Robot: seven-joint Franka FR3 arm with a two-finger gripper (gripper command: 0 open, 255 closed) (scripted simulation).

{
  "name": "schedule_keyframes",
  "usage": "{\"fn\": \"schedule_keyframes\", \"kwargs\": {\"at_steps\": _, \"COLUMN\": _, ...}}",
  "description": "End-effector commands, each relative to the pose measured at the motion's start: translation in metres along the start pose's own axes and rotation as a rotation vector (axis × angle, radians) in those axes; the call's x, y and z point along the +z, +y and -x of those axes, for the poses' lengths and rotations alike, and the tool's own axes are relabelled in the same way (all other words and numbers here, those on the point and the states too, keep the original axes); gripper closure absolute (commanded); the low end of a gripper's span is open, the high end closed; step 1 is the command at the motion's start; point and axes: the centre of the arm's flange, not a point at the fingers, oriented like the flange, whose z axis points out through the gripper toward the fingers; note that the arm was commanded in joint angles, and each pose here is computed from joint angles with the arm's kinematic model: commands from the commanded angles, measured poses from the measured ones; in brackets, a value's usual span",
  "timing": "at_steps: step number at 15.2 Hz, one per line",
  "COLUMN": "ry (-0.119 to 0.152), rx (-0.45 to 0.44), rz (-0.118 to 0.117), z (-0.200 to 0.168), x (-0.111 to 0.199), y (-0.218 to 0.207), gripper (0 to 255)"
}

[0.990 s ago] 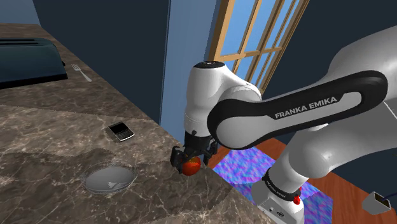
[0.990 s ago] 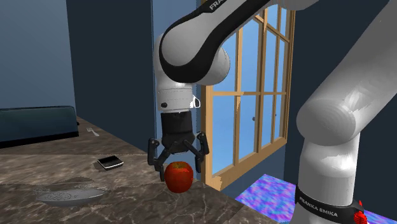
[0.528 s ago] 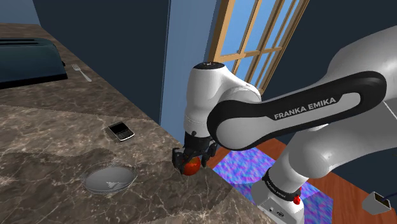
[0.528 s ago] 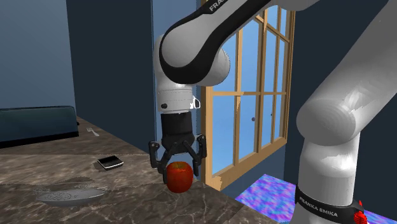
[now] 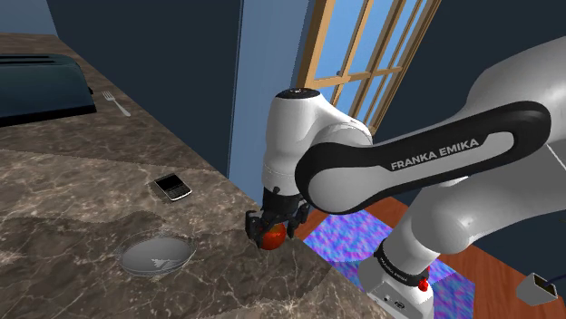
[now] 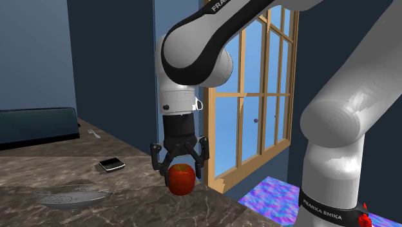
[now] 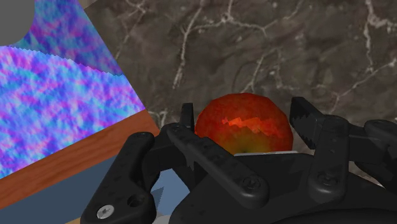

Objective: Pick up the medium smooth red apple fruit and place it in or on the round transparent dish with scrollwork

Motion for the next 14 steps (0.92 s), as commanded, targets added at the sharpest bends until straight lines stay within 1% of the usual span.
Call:
{"fn": "schedule_keyframes", "kwargs": {"at_steps": 1, "ry": 0.000, "rx": 0.000, "rz": 0.000, "z": 0.000, "x": 0.000, "y": 0.000, "gripper": 255}}
{"fn": "schedule_keyframes", "kwargs": {"at_steps": 14, "ry": 0.000, "rx": 0.000, "rz": 0.000, "z": 0.006, "x": -0.068, "y": 0.003, "gripper": 255}}
